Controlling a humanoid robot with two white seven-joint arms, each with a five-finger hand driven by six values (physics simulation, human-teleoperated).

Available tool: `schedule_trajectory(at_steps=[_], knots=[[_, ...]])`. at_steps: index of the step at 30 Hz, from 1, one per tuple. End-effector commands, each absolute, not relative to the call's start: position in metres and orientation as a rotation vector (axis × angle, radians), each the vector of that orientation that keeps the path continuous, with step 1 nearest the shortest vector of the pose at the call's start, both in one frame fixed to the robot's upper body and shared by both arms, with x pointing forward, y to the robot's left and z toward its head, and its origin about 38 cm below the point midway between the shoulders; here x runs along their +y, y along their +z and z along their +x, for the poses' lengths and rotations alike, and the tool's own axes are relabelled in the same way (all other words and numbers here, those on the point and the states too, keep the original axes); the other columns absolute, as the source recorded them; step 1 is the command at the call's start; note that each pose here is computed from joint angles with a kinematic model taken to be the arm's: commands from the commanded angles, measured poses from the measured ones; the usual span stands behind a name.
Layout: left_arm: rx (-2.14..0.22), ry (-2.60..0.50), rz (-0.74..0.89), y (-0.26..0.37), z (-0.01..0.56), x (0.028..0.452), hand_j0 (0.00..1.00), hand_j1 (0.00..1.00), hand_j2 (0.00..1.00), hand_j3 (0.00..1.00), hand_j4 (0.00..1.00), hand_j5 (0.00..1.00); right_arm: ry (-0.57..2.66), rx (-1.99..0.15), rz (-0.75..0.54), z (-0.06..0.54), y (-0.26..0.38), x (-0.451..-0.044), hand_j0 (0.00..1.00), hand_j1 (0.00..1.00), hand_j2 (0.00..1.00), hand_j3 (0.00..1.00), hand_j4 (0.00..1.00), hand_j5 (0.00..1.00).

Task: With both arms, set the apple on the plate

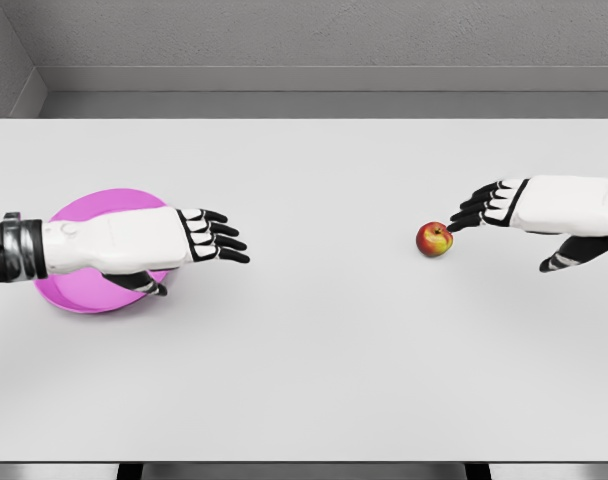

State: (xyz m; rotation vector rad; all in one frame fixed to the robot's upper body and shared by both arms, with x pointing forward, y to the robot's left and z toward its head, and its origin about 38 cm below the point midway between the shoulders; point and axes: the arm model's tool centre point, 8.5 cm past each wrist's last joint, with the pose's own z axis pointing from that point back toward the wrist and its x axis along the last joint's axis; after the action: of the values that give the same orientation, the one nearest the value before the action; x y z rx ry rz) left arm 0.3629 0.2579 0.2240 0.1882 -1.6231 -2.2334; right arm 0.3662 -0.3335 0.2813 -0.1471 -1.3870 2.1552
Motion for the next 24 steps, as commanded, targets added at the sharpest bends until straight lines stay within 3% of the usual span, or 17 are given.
schedule_trajectory(at_steps=[1, 9, 17, 24], knots=[[-1.623, -2.228, 0.179, 0.223, 0.362, 0.258, 1.0, 1.0, 1.0, 1.0, 1.0, 1.0, 2.126, -1.427, -0.025, 0.371, 0.265, -0.313, 1.0, 1.0, 1.0, 1.0, 1.0, 1.0], [-1.619, -2.23, 0.172, 0.221, 0.362, 0.257, 1.0, 1.0, 1.0, 1.0, 1.0, 1.0, 1.974, -1.505, 0.035, 0.394, 0.26, -0.313, 1.0, 1.0, 1.0, 1.0, 1.0, 1.0], [-1.612, -2.235, 0.171, 0.221, 0.362, 0.257, 1.0, 1.0, 1.0, 1.0, 1.0, 1.0, 1.815, -1.448, 0.044, 0.425, 0.222, -0.334, 1.0, 1.0, 1.0, 1.0, 1.0, 1.0], [-1.61, -2.236, 0.17, 0.221, 0.362, 0.257, 1.0, 1.0, 1.0, 1.0, 1.0, 1.0, 1.823, -1.396, 0.076, 0.428, 0.2, -0.327, 1.0, 1.0, 1.0, 1.0, 1.0, 1.0]])
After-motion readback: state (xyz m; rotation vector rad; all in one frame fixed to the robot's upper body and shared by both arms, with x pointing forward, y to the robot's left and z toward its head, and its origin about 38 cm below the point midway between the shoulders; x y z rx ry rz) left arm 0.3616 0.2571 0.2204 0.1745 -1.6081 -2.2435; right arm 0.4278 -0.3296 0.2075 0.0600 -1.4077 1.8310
